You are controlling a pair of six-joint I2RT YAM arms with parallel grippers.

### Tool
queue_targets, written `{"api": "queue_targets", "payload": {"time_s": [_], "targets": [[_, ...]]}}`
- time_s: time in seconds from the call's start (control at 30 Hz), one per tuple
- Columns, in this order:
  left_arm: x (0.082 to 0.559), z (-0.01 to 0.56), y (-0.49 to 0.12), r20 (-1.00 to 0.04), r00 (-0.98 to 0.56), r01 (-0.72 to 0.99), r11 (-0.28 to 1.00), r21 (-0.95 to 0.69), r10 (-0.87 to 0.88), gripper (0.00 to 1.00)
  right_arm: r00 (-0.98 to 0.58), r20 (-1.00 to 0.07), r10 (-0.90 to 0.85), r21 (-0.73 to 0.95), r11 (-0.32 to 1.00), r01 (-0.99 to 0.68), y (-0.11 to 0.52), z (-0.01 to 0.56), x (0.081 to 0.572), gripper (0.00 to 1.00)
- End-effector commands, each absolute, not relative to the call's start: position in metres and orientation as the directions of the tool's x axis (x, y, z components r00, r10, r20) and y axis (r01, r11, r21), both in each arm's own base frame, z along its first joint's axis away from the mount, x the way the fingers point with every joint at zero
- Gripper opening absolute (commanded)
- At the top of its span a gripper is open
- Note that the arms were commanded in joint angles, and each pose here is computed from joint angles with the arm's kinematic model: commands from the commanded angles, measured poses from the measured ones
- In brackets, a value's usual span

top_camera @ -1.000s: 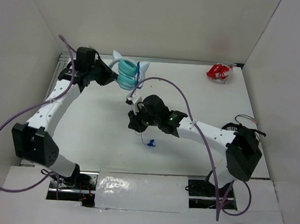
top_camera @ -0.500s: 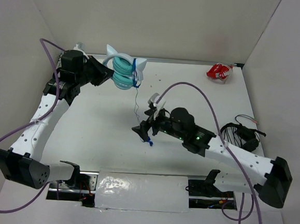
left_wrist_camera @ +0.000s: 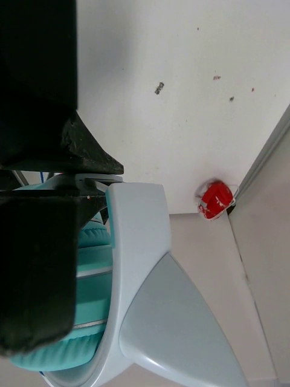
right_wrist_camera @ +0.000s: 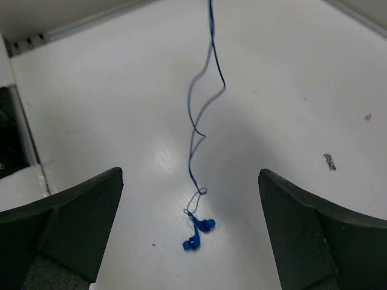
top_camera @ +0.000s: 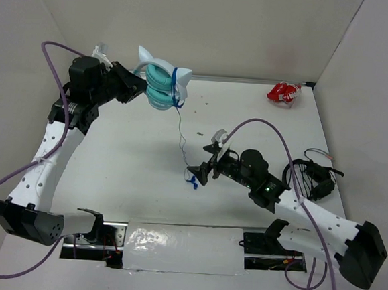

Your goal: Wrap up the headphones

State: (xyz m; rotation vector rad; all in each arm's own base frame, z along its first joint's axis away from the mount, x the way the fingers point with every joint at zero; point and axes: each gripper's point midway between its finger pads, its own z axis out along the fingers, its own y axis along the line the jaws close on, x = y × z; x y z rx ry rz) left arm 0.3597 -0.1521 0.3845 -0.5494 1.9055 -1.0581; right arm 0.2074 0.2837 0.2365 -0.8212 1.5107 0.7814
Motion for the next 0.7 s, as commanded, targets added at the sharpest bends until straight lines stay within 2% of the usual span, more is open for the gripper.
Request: {"api": "queue_targets", "payload": {"time_s": [0.0,0.2,0.33,0.4,0.43,0.47,0.5,0.53,0.57,0.67], "targets": [[0.336,0.461,-0.160,-0.554,-0.468,0.270,0.485,-0.832,-0.689,0.00,-0.060,-0.995,-0.078,0.016,0.468,-0.883,0.293,0.215,0.228,1.00],[0.326,0.476,-0.160,-0.563,-0.455,0.300,0.477,-0.826,-0.690,0.00,-0.151,-0.969,-0.195,0.092,0.284,-0.954,0.340,0.152,0.237,1.00],[0.320,0.488,-0.160,-0.584,-0.447,0.334,0.479,-0.812,-0.678,0.00,-0.244,-0.943,-0.228,0.178,0.275,-0.945,0.364,0.114,0.255,0.99],[0.315,0.492,-0.163,-0.591,-0.453,0.355,0.474,-0.806,-0.667,0.00,-0.239,-0.951,-0.199,0.184,0.259,-0.948,0.374,0.118,0.264,0.94],[0.313,0.494,-0.164,-0.601,-0.454,0.370,0.475,-0.799,-0.658,0.00,-0.262,-0.944,-0.201,0.204,0.271,-0.941,0.376,0.109,0.269,0.84],[0.311,0.494,-0.166,-0.606,-0.463,0.382,0.471,-0.795,-0.647,0.00,-0.284,-0.941,-0.185,0.228,0.277,-0.933,0.380,0.114,0.274,0.53],[0.308,0.497,-0.166,-0.616,-0.463,0.396,0.473,-0.787,-0.637,0.00,-0.320,-0.930,-0.183,0.257,0.299,-0.919,0.376,0.107,0.282,0.38],[0.306,0.498,-0.167,-0.621,-0.464,0.405,0.473,-0.783,-0.632,0.00,-0.337,-0.925,-0.174,0.273,0.315,-0.909,0.374,0.106,0.287,0.11],[0.300,0.500,-0.170,-0.630,-0.472,0.430,0.463,-0.775,-0.616,0.00,-0.337,-0.930,-0.148,0.277,0.323,-0.905,0.371,0.109,0.293,0.00],[0.285,0.491,-0.182,-0.677,-0.509,0.524,0.432,-0.734,-0.532,0.00,-0.409,-0.909,-0.084,0.358,0.349,-0.866,0.340,0.109,0.313,0.00]]}}
